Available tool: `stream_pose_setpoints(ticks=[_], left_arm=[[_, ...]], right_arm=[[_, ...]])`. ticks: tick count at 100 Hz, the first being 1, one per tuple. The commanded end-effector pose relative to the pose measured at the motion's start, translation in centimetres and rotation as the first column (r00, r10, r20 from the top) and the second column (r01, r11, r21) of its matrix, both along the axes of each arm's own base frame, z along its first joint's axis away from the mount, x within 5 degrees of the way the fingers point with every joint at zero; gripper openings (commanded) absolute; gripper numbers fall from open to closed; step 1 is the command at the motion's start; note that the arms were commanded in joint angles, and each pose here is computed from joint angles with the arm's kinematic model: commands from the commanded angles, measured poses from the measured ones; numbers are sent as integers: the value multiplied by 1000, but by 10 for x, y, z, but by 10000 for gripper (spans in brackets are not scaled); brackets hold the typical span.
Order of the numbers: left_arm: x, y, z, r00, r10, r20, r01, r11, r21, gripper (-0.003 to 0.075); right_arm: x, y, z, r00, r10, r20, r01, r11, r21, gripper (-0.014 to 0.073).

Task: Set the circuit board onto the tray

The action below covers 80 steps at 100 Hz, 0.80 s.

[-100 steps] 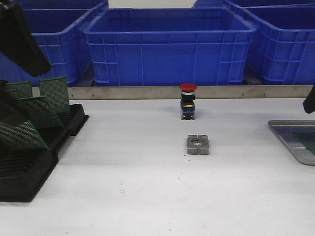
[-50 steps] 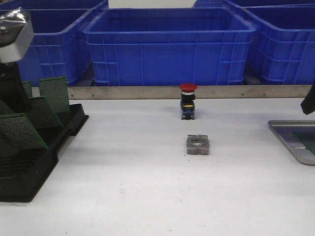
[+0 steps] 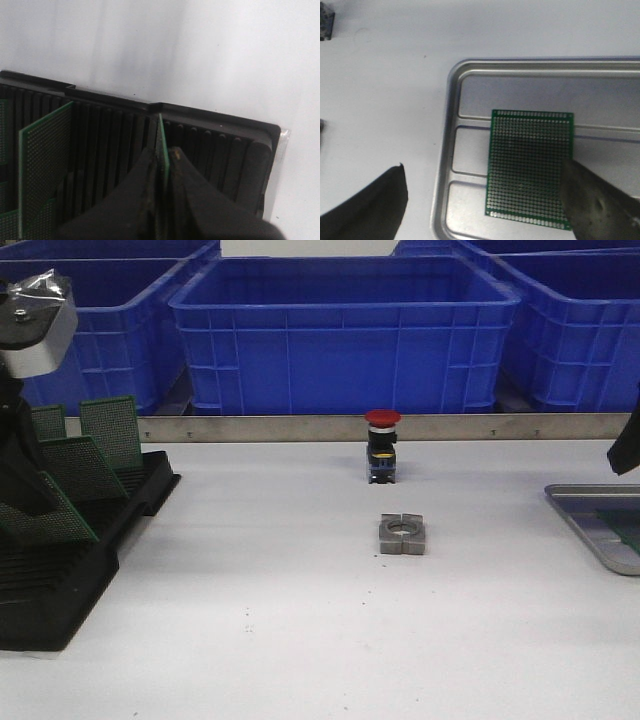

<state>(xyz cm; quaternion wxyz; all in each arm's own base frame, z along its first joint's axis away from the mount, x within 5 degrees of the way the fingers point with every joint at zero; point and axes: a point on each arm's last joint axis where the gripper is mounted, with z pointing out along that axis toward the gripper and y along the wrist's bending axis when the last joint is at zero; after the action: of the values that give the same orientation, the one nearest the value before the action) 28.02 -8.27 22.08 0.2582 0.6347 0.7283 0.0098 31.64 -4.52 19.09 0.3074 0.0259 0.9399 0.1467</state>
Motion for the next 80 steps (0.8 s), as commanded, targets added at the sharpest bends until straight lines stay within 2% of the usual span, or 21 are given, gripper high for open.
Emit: stream_pose_setpoints(ticks=[1,19,28,35,49,53,61,71,80], left_arm=[[-3,-4,29,998,2,57,1,999,-49,-17],[-14,-18,66,993,-45,111,58,992,-116,-17],[-21,-31,81,995,-45,93,66,970,-235,-17],[-27,-42,90,997,-43,58,60,935,-349,-17],[-37,-66,99,998,-67,-4,56,854,-517,-17],[-41,-72,101,996,-84,-19,60,834,-549,-17],[-47,-83,104,993,-112,-33,71,806,-588,-17],[-55,-94,105,988,-151,-43,94,787,-610,-17],[-61,-102,107,982,-181,-50,110,773,-625,-17]], right_arm=[[-2,4,31,996,34,86,-35,999,11,631],[-18,19,59,971,188,149,-190,982,-3,631],[-29,30,76,942,276,192,-277,961,-24,631],[-39,44,88,898,374,230,-373,926,-52,631],[-55,77,108,750,580,320,-569,811,-137,631],[-59,86,111,690,642,335,-625,761,-172,631],[-67,106,112,545,763,347,-736,634,-239,631],[-78,130,112,388,852,352,-827,491,-275,631],[-84,147,114,309,875,372,-857,426,-290,631]])
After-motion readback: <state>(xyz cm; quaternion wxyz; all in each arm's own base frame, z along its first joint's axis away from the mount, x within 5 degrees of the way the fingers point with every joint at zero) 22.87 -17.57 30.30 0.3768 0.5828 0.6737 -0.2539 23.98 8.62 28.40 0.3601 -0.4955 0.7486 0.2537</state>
